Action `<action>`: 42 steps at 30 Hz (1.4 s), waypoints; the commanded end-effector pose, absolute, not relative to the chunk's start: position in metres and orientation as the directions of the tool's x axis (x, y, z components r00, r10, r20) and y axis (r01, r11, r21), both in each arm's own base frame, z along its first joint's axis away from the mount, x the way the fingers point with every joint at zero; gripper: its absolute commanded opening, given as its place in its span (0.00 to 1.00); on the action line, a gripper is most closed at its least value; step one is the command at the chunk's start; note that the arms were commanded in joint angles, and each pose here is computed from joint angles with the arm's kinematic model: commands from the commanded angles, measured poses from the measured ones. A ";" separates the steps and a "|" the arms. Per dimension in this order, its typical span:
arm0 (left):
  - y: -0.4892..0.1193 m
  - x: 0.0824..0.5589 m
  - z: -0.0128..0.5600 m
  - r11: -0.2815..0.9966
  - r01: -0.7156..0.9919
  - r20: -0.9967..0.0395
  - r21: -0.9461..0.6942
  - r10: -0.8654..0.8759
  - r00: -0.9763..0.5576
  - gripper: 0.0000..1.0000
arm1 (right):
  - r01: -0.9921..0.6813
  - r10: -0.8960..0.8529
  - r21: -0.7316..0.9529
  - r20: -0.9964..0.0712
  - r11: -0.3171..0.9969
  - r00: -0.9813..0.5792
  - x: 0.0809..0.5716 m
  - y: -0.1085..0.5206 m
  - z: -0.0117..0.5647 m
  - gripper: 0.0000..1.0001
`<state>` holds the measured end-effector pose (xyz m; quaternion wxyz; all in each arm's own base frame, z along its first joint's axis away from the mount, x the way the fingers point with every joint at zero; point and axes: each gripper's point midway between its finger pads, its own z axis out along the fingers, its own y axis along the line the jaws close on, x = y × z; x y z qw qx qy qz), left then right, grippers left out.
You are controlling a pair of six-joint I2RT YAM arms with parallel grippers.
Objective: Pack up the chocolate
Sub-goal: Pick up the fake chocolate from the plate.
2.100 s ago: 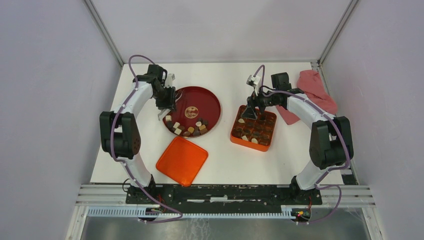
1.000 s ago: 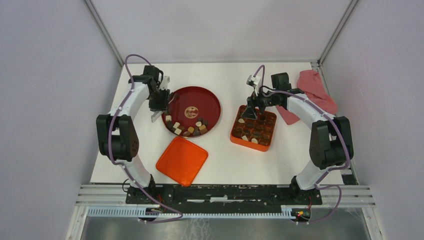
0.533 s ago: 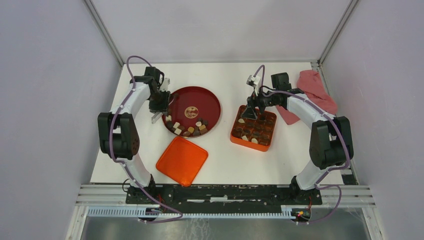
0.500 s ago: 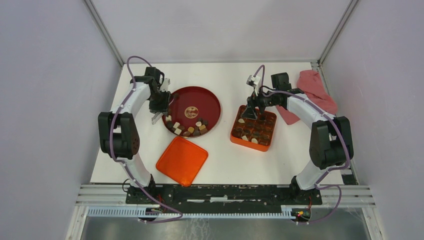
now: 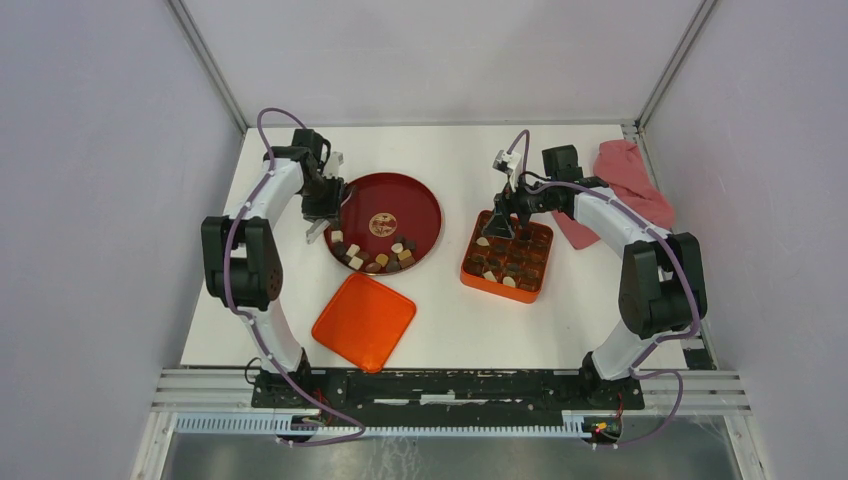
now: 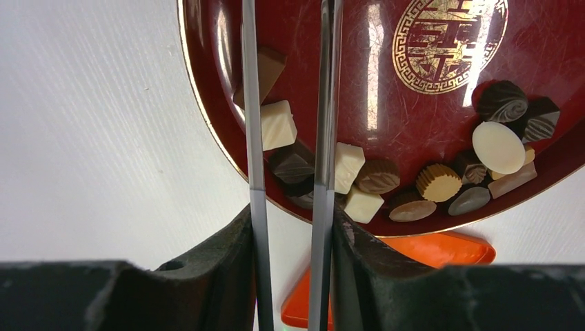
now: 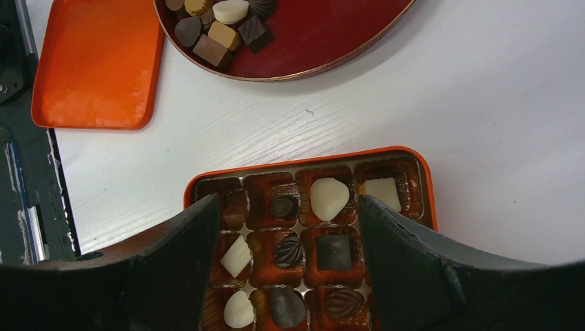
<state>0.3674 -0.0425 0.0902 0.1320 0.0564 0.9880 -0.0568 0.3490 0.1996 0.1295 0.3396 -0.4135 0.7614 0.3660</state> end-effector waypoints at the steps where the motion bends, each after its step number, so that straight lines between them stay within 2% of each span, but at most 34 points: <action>1: -0.045 0.381 0.100 0.979 0.167 -0.311 -0.116 0.124 -0.942 0.42 | -0.895 -0.362 0.250 -0.848 0.370 -0.386 0.350 0.202 0.145 0.79; 15: -0.045 0.387 0.095 0.983 0.150 -0.298 -0.111 0.111 -0.948 0.32 | -0.895 -0.362 0.250 -0.849 0.369 -0.386 0.351 0.203 0.145 0.79; 17: -0.045 0.386 0.095 0.983 0.148 -0.294 -0.109 0.111 -0.949 0.25 | -0.895 -0.362 0.251 -0.848 0.369 -0.387 0.351 0.202 0.145 0.79; 20: -0.044 0.386 0.095 0.984 0.142 -0.293 -0.107 0.105 -0.950 0.03 | -0.894 -0.362 0.252 -0.848 0.370 -0.388 0.351 0.202 0.145 0.79; 25: -0.048 0.384 0.108 0.984 0.126 -0.320 -0.128 0.079 -0.944 0.02 | -0.895 -0.361 0.250 -0.848 0.370 -0.387 0.351 0.202 0.146 0.79; 42: -0.061 0.369 0.114 0.960 0.028 -0.292 -0.277 -0.057 -0.955 0.02 | -0.895 -0.353 0.246 -0.854 0.372 -0.381 0.349 0.201 0.148 0.79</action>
